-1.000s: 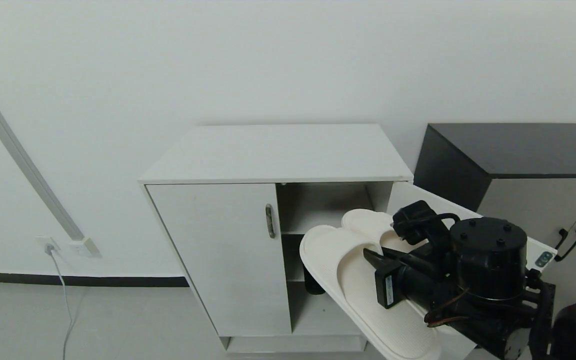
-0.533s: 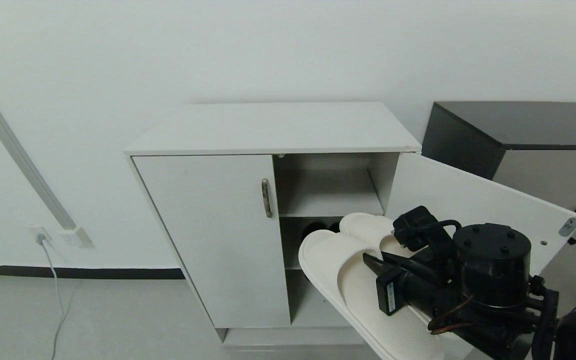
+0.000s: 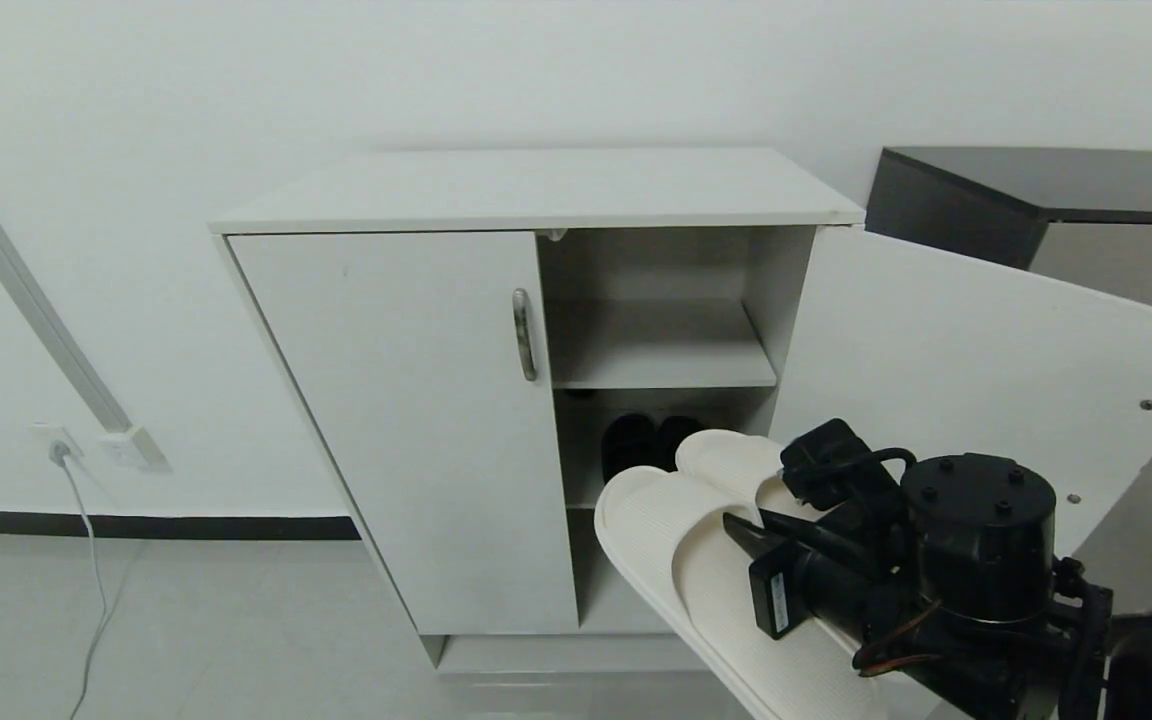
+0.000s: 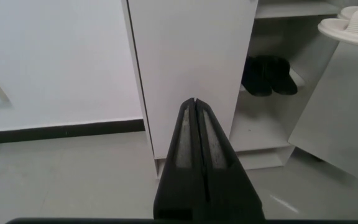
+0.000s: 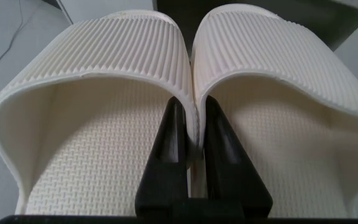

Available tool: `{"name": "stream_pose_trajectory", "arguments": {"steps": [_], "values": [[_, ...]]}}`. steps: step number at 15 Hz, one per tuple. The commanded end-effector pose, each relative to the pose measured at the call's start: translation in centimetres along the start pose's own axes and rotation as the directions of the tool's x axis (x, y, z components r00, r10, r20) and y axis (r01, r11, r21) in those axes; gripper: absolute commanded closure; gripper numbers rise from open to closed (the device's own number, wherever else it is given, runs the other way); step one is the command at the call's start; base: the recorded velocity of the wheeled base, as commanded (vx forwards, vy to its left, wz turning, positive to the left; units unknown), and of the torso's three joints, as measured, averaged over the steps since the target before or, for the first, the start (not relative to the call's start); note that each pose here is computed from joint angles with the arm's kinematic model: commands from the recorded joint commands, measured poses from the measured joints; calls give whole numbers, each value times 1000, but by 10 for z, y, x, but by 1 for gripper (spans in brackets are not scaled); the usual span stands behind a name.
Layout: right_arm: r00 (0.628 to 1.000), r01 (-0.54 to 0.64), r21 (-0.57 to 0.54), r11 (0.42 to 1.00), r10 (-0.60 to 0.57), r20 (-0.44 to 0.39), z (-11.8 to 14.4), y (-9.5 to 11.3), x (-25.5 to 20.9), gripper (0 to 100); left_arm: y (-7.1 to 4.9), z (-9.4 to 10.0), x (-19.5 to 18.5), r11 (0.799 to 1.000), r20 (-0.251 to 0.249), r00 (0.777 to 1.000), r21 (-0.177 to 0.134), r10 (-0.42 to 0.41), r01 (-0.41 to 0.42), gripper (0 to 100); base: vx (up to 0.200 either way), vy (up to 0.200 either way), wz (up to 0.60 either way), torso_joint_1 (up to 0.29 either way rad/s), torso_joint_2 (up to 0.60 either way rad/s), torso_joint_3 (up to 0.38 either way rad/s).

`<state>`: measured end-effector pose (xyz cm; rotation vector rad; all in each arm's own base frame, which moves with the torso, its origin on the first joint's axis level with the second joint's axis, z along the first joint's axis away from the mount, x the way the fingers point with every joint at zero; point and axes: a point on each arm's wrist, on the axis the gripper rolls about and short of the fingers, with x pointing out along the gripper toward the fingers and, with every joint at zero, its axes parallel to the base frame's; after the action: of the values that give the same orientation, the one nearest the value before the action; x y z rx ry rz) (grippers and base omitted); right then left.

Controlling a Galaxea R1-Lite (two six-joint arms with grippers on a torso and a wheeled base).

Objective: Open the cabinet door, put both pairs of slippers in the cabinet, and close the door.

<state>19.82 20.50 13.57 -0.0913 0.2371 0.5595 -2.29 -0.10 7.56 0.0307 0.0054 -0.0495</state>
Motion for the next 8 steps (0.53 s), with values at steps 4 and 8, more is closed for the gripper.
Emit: {"name": "stream_pose_trajectory", "arguments": {"steps": [4,8], "values": [[1000,-2,-2,1000,2,-5,-2,1,2,100,0,0,0,1000,-2,1000,0,0,0,100,0,0,0,-67,453,375],[1000,-3,-4,1000,3,-11,-4,2,3,100,0,0,0,1000,-2,1000,0,0,0,100,0,0,0,-12,364,355]]}}
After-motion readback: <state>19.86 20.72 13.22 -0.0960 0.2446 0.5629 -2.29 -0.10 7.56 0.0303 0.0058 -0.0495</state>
